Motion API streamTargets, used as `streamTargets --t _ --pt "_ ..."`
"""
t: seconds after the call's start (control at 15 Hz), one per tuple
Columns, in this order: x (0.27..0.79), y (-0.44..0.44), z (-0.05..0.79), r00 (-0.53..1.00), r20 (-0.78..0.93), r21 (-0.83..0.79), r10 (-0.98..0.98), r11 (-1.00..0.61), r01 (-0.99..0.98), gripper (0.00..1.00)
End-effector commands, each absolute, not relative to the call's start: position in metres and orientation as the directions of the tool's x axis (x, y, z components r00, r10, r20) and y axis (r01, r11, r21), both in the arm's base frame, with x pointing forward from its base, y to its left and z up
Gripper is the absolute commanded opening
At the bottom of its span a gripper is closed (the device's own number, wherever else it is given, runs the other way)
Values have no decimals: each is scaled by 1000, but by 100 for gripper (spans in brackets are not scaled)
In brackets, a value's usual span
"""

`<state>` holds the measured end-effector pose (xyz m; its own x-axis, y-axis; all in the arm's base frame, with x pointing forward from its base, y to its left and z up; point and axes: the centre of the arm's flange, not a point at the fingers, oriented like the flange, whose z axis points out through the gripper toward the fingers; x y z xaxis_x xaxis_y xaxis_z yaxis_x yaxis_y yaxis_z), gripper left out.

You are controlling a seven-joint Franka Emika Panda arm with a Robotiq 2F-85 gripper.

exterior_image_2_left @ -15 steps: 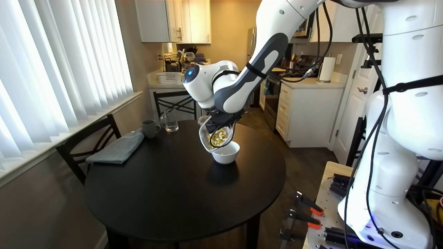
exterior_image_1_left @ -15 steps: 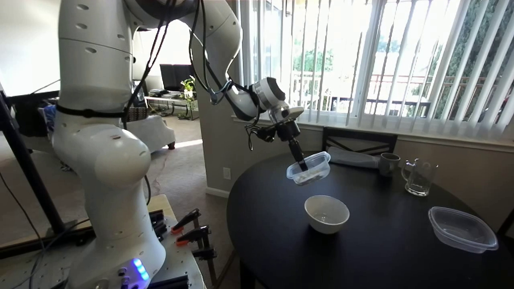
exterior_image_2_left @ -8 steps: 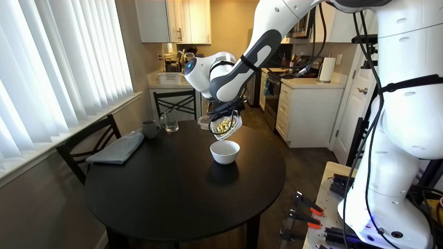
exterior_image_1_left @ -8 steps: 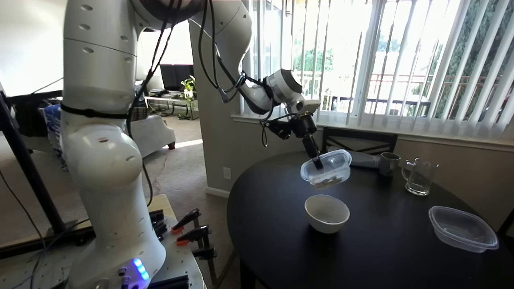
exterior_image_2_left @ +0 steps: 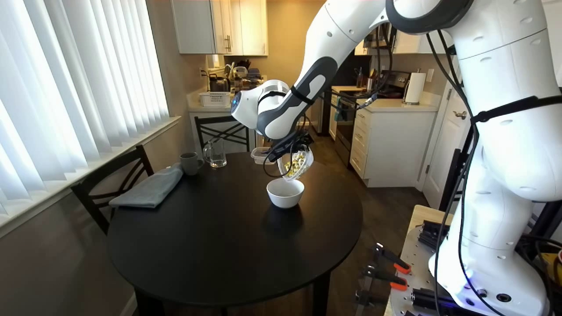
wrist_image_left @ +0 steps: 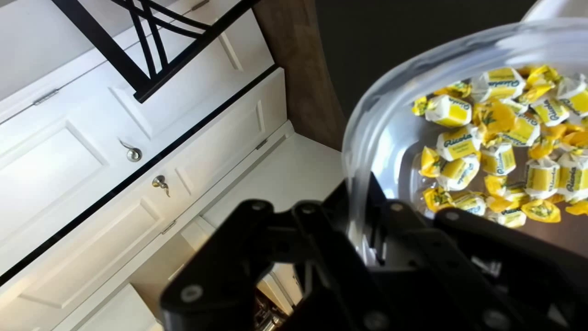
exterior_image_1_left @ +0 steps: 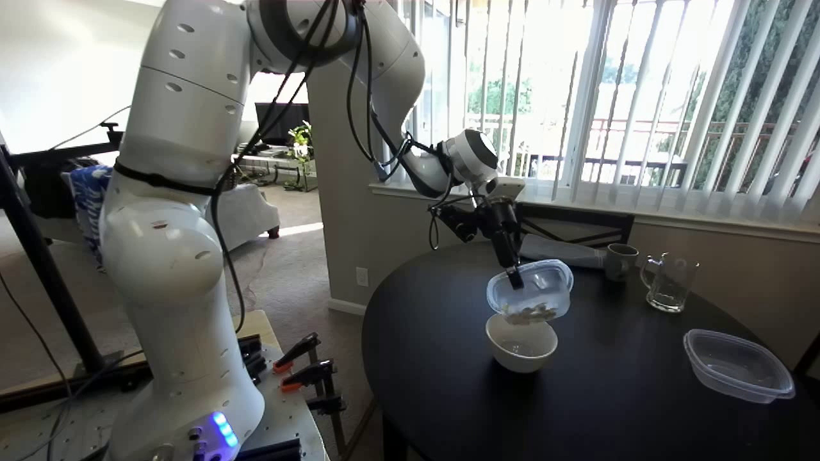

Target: Pour the sweets from he left bowl to the right bowl

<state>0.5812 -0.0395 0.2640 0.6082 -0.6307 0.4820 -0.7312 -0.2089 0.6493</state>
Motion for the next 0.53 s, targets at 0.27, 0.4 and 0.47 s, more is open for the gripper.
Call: streamTargets --t 0.27,0.4,0.47 --pt "595 -29 257 585 510 690 -631 -106 -716 4" --pt "594 -27 261 571 529 691 -627 -73 -719 4" --pt "594 -26 262 564 537 690 -627 -58 -721 4"
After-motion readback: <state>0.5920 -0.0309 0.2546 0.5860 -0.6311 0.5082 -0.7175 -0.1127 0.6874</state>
